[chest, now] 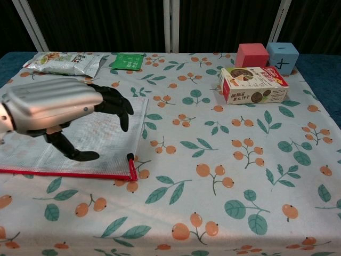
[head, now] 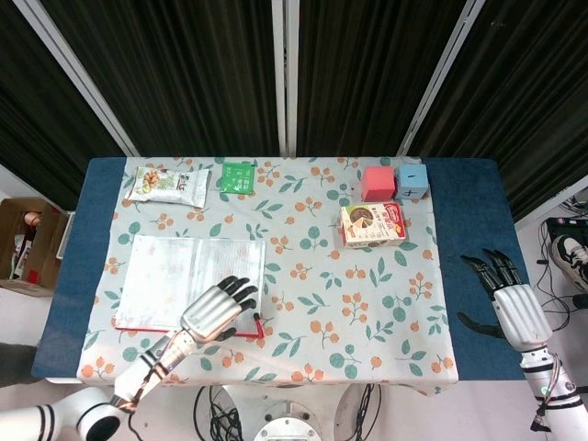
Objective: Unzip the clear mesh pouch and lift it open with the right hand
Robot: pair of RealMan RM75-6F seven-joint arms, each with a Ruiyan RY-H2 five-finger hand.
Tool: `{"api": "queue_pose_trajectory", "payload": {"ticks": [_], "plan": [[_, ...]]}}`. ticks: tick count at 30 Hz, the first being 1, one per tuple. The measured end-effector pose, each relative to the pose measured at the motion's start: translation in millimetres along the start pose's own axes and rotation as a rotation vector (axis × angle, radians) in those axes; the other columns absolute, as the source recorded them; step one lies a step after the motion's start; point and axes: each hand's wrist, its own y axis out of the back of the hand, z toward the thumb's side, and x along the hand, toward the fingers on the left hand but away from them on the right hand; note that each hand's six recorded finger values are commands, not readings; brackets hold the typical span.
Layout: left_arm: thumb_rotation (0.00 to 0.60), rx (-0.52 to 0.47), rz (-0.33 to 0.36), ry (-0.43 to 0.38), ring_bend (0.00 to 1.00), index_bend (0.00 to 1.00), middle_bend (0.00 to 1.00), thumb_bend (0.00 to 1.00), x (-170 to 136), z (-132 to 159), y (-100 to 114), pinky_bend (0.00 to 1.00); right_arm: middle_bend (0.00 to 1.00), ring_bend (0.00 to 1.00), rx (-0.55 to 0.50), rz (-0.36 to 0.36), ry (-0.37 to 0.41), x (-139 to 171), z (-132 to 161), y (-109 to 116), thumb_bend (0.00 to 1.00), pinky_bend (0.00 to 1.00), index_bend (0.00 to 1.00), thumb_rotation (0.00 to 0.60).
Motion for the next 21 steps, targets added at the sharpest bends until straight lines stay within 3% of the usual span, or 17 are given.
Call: {"api": "queue_pose_trajectory", "payload": {"ticks": [10,21], "plan": [[0.6,0.109,-0.054,-0.002,0.1,0.39,0.16,0.23,32,8,-21,0.17,0.17,0.0,-0.01,-0.002,-0.016,7,-7,0,0.09,0.0,0.12,0.6],[0.6,0.101,-0.097,0.001,0.1,0.41,0.16,0.24,41,19,-34,0.17,0.17,0.0,-0.016,-0.008,-0.024,13,-11,0,0.09,0.0,0.12,0.6]]}}
